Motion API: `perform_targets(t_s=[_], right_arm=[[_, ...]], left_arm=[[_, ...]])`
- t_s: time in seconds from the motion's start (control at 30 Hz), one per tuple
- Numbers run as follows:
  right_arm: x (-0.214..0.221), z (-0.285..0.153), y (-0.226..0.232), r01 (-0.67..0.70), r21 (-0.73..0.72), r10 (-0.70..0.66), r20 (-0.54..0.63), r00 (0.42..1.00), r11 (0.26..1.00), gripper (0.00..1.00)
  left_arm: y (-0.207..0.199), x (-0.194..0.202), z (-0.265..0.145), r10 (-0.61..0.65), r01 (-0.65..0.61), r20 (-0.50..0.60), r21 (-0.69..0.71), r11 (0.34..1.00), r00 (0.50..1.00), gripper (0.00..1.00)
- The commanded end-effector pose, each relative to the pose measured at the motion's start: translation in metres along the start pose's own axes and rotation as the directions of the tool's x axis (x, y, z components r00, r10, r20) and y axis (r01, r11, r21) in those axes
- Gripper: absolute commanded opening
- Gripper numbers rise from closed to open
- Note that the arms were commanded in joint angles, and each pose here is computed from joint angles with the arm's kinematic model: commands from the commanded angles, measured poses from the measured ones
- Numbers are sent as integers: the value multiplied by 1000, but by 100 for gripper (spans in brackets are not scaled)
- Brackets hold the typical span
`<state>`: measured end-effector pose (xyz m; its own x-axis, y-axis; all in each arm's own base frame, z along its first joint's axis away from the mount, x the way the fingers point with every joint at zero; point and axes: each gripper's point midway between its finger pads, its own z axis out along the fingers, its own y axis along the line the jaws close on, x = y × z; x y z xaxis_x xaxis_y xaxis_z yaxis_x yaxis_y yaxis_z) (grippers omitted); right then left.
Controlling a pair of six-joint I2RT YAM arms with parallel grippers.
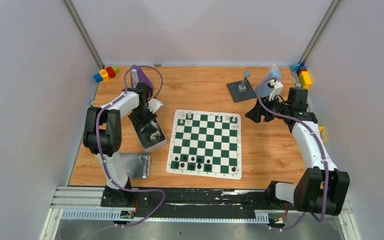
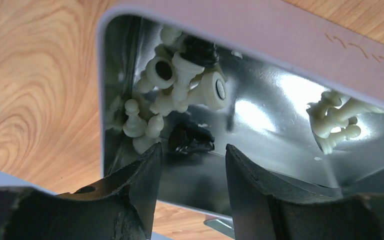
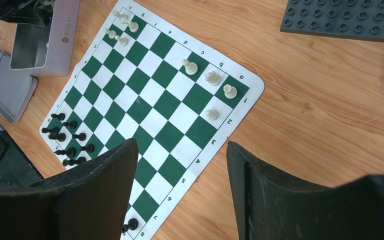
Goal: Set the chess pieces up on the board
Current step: Pick up the chess piece from the storage box.
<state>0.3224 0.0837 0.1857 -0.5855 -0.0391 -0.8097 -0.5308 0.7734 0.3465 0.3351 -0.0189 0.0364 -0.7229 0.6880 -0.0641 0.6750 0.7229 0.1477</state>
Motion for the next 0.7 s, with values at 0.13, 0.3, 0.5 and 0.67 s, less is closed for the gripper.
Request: perform_targets(t_s=[0.13,0.3,0.5,0.67], right_arm=[[-18,-8,10,33,-25,-32,43,999,999,66],[-17,-7,10,29,-30,-28,40,999,999,66],[-17,-7,10,29,-28,-28,40,999,999,66],[-17,-7,10,29,-27,-28,38,999,999,66]], left_arm=[[9,-2,10,49,-49,-25,-13,999,999,57],[5,1,14,50,-50,-32,1,999,998,53],[3,-4,9,33,-33,3,7,999,999,34],[-1,-14,-10,9,-11,66,29,1000,998,26]])
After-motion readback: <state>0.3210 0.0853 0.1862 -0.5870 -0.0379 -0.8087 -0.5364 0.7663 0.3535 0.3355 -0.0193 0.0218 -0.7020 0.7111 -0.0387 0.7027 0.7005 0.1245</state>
